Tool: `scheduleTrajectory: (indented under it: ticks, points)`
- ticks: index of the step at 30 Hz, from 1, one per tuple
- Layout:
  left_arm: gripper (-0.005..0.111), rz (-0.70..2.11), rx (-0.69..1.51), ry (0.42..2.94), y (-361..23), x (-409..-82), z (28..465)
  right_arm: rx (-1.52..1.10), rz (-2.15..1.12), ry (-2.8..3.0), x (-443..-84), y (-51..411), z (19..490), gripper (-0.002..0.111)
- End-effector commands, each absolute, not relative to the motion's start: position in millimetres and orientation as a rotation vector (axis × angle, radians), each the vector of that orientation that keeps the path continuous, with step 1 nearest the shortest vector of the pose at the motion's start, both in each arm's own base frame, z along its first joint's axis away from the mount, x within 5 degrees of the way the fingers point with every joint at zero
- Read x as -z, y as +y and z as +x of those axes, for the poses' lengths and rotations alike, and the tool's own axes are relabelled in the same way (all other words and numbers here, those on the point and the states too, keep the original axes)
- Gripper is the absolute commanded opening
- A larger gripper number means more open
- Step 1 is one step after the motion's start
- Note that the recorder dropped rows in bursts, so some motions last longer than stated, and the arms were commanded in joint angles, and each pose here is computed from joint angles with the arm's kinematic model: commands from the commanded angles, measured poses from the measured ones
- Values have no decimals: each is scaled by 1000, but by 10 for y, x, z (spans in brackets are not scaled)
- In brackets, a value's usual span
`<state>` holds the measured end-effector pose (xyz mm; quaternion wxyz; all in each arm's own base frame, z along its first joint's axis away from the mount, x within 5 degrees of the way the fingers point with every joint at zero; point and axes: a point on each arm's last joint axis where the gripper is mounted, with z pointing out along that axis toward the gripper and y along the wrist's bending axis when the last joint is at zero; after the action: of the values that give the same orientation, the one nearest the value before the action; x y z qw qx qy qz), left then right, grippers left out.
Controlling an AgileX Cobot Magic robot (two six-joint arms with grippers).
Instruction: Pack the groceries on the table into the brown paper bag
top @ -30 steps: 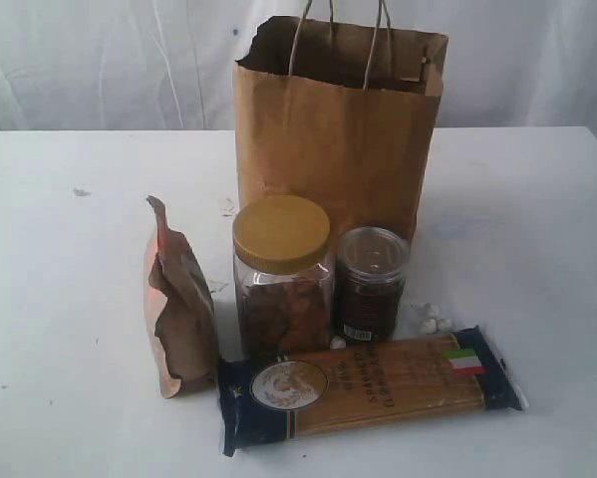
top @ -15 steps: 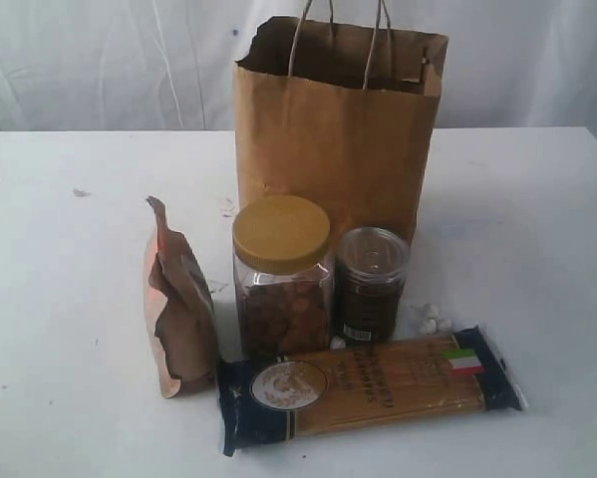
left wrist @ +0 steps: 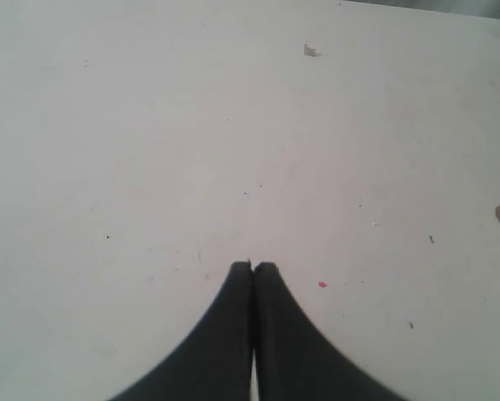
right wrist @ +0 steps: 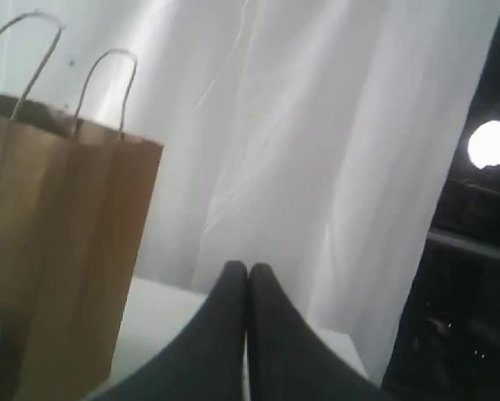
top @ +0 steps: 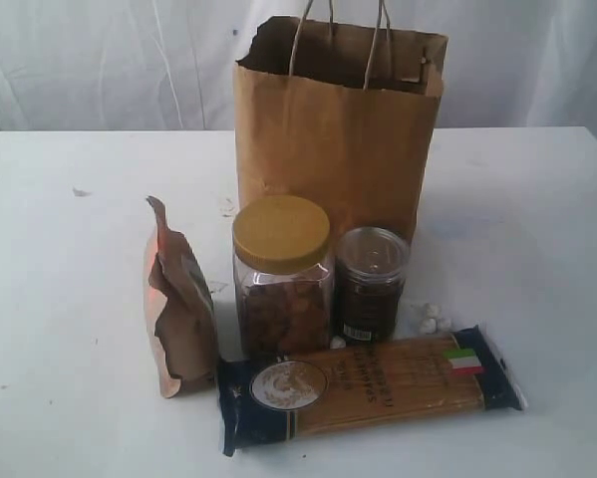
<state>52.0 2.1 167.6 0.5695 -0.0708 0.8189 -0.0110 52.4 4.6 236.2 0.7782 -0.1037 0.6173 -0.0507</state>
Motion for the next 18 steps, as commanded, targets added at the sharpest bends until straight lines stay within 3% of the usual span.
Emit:
scheduleTrajectory:
  ticks: [1, 12, 18]
  points:
    - [0, -162, 27, 1924, 19, -1665, 517, 50, -33, 1170, -2408, -35, 495, 0]
    - [0, -162, 27, 1924, 19, -1665, 517, -3, 42, 1675, -1957, -27, 560, 0]
    - [0, -162, 27, 1924, 19, -1665, 517, 13, 25, 1689, -1946, -27, 558, 0]
